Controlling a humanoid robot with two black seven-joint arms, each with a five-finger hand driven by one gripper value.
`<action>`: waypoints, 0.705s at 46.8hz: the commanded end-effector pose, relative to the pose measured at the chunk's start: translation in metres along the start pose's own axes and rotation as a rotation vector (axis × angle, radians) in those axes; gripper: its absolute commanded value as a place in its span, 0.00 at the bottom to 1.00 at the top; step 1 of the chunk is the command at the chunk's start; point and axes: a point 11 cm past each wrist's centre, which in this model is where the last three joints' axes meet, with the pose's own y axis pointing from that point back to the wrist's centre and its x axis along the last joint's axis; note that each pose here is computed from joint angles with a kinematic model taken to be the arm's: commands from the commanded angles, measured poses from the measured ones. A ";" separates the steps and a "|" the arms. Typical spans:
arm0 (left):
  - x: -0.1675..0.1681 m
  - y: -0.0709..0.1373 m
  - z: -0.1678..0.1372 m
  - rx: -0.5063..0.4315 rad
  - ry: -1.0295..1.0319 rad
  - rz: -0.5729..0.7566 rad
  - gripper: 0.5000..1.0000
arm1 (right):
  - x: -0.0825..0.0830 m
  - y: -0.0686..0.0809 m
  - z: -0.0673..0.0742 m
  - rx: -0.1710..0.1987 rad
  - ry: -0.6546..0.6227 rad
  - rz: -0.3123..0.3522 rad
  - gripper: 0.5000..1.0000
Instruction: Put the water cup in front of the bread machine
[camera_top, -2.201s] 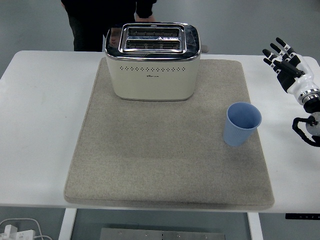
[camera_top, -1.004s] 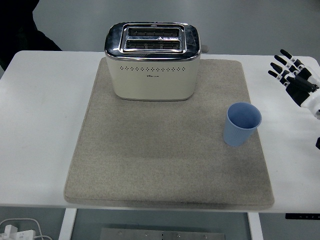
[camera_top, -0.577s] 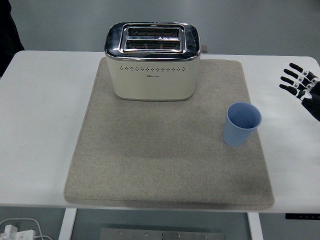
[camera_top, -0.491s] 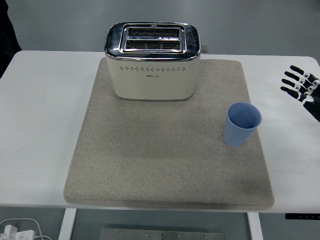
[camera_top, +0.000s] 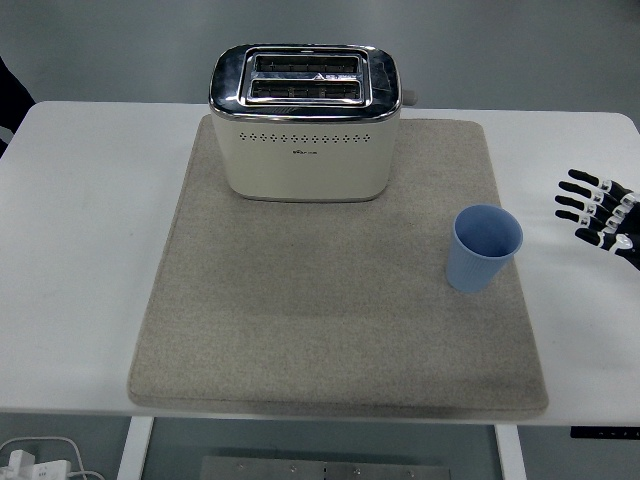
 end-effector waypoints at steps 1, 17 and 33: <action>0.000 0.000 0.000 0.000 -0.001 0.000 1.00 | -0.003 -0.001 0.003 0.002 0.009 0.016 0.86; 0.001 0.000 0.000 0.001 0.001 0.003 1.00 | -0.016 -0.002 0.017 -0.034 0.044 -0.004 0.85; 0.001 0.000 0.000 0.000 -0.001 0.002 1.00 | -0.029 0.001 0.035 -0.051 0.030 0.008 0.85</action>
